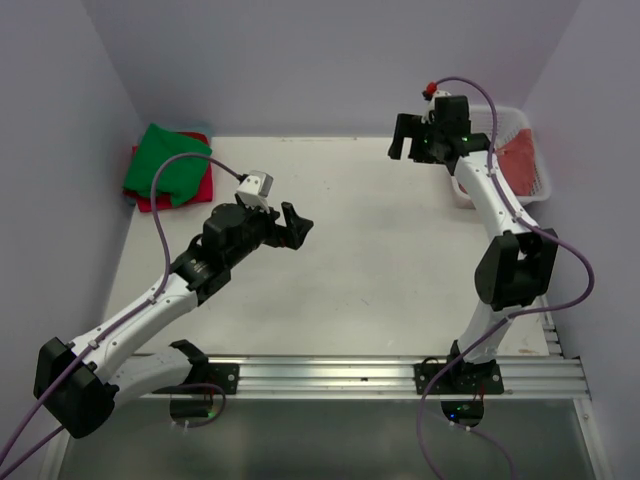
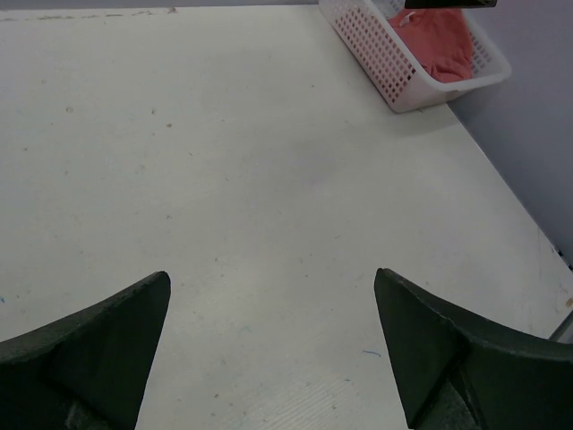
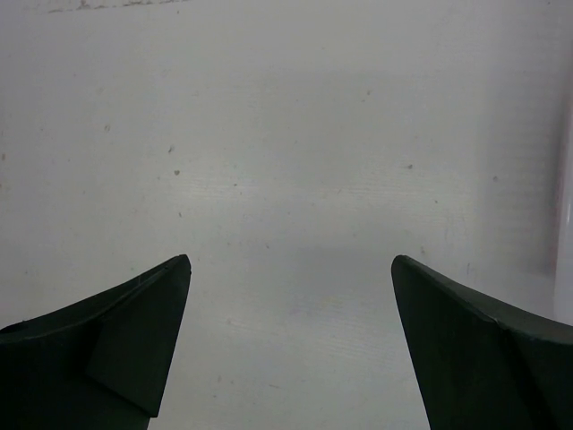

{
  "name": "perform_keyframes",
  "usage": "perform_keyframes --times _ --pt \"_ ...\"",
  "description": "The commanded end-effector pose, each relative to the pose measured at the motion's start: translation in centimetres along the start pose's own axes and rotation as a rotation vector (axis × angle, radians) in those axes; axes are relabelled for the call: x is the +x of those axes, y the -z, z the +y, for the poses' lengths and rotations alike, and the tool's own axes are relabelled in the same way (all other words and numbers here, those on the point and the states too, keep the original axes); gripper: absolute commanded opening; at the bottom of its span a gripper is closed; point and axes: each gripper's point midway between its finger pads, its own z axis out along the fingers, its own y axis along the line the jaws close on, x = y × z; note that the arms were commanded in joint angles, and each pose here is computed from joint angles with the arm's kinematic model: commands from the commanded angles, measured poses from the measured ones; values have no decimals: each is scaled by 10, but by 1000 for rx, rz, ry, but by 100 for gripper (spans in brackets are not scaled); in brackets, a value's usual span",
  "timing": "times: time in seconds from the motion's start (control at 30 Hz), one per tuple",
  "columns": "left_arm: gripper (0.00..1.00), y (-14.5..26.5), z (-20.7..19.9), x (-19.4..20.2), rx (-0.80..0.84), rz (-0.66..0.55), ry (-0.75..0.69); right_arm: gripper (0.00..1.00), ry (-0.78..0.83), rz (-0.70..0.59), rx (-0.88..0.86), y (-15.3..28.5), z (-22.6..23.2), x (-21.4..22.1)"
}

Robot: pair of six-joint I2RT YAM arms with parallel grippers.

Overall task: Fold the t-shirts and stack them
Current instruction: Grab crumpled tshirt from bin with the right arm

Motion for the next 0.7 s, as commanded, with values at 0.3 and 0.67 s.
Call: perform_keyframes --times 0.3,0.67 --pt "100 6 -4 -14 7 -37 4 99 -192 -147 706 7 -148 -64" --pt "100 27 2 -12 -21 -45 11 99 -452 -60 998 -24 -291 -5"
